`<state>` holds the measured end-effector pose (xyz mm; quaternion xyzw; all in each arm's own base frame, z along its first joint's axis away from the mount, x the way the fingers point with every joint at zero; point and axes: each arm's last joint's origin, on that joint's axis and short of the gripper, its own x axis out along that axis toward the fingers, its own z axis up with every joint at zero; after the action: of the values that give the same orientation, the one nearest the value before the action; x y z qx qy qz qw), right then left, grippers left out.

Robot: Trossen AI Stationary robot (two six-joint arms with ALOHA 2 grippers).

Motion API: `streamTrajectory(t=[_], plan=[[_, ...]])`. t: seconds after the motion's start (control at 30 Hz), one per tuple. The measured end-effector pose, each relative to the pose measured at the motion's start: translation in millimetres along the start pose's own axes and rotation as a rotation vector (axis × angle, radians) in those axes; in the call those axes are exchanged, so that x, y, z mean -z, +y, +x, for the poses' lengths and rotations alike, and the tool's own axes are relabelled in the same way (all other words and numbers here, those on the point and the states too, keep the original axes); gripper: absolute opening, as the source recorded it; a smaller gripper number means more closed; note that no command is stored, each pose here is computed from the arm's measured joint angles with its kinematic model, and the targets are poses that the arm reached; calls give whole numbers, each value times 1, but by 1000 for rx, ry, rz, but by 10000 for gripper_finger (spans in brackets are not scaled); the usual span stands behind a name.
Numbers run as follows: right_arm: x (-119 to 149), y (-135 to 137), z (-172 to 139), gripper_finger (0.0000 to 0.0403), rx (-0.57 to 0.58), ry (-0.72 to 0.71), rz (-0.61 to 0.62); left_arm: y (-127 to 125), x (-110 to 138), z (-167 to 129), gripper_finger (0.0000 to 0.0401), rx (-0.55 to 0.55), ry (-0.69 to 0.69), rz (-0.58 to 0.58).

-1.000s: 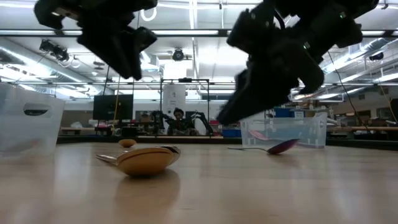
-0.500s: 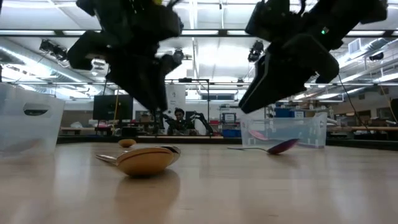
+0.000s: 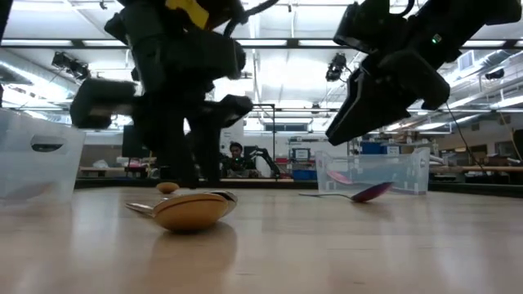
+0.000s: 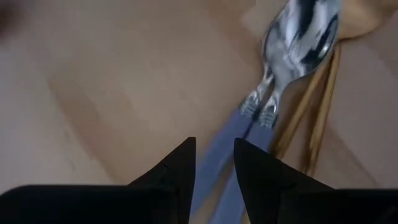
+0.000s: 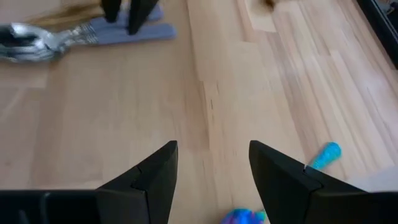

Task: Sort silverware by color (type)
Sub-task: Put the purple spoon into the black bin

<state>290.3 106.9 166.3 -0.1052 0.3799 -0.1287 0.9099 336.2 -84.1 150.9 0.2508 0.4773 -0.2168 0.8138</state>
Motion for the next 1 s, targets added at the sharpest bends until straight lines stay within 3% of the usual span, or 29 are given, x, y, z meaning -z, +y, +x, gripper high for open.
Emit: streamTrajectory(t=[0.1,0.2,0.33,0.53,0.8,1.0], plan=[[-1,1,0,208,-12,-14,7,-7,1,6,118,-30,45,85],[-2,1,1,208,-15,-18,3,-8,-4,11,119,-98,35,98],[-1,1,1,208,-19,-22,-1,-7,-4,14,123,-107,37,116],[-1,2,2,208,-29,-42,6,-1,2,17,124,-38,36,61],[-2,3,2,208,-39,-52,6,1,3,18,123,-37,34,52],[-3,3,2,208,-40,-55,7,0,2,6,123,-32,27,-24]])
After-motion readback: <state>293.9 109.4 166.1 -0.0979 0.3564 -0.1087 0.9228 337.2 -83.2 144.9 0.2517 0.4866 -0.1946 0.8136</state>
